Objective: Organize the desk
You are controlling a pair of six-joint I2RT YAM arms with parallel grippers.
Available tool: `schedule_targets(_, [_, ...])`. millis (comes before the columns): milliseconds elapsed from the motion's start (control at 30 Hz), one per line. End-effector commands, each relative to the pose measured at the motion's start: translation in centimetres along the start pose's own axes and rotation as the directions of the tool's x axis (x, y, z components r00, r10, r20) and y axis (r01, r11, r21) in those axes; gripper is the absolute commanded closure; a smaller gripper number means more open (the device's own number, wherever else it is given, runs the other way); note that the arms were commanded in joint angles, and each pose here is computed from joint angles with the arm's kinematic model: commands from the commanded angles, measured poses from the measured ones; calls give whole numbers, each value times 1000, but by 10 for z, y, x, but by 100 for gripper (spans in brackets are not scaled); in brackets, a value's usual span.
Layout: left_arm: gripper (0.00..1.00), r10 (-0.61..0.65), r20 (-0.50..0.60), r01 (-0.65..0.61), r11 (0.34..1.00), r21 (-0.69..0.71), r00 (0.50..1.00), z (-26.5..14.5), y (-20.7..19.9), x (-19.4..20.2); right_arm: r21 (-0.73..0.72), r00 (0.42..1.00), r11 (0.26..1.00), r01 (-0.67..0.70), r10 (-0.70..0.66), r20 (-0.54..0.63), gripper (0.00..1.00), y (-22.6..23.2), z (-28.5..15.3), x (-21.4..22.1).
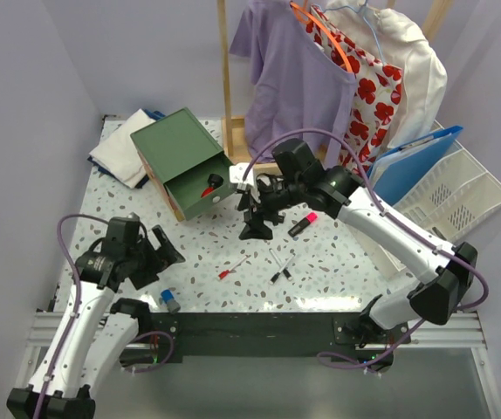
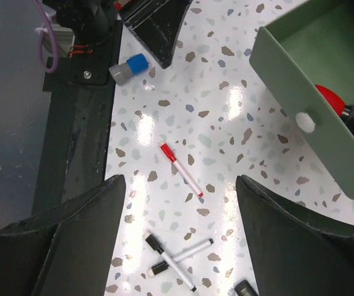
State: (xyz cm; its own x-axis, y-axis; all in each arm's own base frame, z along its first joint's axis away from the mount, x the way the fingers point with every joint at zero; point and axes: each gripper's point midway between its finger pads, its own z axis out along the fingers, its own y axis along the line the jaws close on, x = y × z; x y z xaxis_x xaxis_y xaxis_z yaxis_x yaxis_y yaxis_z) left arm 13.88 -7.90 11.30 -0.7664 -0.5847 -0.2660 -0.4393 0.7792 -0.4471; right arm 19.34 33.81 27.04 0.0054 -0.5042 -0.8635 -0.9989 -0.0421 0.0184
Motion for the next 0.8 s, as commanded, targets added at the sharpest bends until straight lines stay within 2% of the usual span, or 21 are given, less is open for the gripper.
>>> schedule_targets(0, [4,-91,-49,87,993,-80,995,-1,-2,11,34,988,998,56,-60,145,23,1,-29,-37])
schedule_targets(133, [5,-186,-49,175,969,-172,981,2,5,19,53,984,998,44,-53,171,23,-2,-42,-37])
schedule_targets(300, [15,-273,-20,255,922,-290,962,16,17,23,70,978,996,49,-62,198,23,-1,-56,-41])
schedule_targets(467, [20,-258,-22,220,866,-450,966,25,30,37,82,976,995,51,-67,207,23,0,-62,-42])
schedule_targets(633, [26,-240,-5,206,843,-497,971,33,35,42,90,976,995,51,-69,208,23,-1,-63,-40])
schedule_targets(767, [40,-244,-8,203,828,-523,970,44,43,48,88,975,995,51,-69,211,23,0,-64,-40])
